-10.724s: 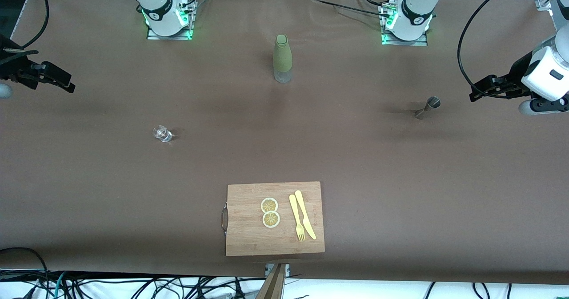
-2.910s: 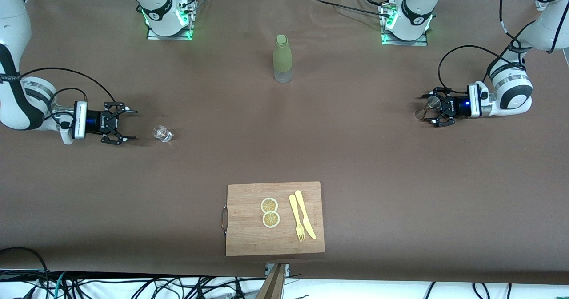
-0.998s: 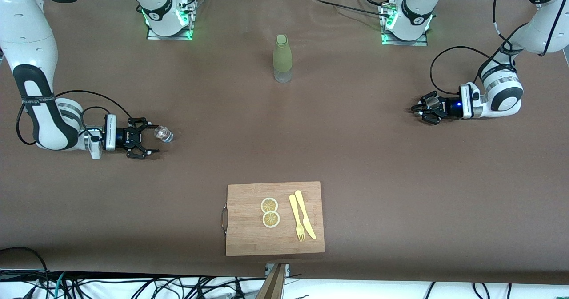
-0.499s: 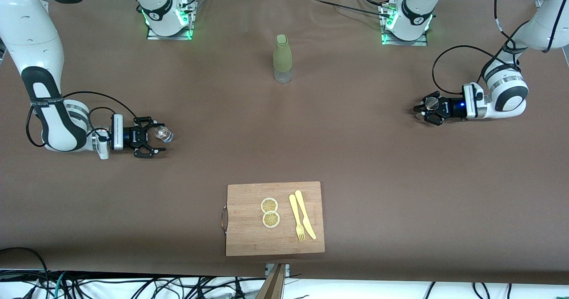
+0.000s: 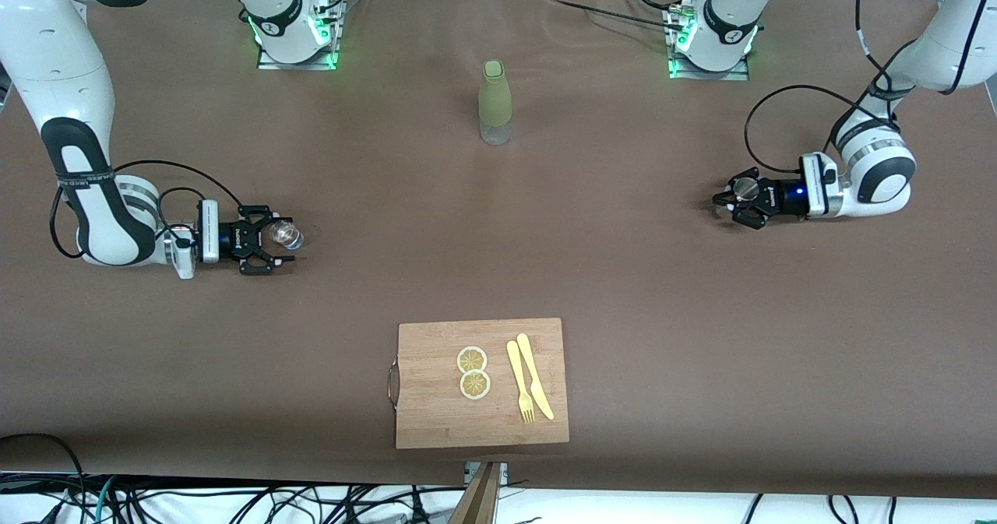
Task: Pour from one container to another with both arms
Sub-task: 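Lift the glass cup with the right gripper toward the jigger held by the left gripper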
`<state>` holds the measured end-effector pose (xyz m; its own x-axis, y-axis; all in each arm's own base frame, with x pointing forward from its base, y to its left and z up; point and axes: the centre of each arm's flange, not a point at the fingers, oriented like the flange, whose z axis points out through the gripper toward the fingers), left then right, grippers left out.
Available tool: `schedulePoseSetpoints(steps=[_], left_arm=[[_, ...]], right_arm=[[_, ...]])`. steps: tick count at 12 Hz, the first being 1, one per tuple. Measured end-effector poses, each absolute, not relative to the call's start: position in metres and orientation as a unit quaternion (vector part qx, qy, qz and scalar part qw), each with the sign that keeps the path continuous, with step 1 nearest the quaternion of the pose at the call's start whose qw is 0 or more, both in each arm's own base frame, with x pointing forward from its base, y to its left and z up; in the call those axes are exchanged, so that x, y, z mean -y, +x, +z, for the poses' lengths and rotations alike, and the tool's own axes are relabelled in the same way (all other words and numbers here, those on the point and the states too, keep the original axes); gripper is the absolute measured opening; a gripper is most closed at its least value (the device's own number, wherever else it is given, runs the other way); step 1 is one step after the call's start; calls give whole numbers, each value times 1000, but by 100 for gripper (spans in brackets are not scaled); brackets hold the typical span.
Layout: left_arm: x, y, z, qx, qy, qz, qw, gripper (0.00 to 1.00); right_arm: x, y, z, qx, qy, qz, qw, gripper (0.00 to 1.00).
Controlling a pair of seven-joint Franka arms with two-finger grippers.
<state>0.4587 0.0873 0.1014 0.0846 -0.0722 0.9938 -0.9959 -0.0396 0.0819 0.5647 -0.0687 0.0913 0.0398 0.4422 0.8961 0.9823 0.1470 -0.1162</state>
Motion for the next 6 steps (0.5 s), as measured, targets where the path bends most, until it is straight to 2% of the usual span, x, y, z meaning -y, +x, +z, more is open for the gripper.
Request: schedulePoseSetpoints(steps=[1,6], left_arm=[[-75,464,104,488,544,472,493,9],[-10,487,111,478,532,487,501,9]], right_arm=[[69,565,91,620,-575,-310,436,84],[68,561,84,617,-575,-307,441,74]])
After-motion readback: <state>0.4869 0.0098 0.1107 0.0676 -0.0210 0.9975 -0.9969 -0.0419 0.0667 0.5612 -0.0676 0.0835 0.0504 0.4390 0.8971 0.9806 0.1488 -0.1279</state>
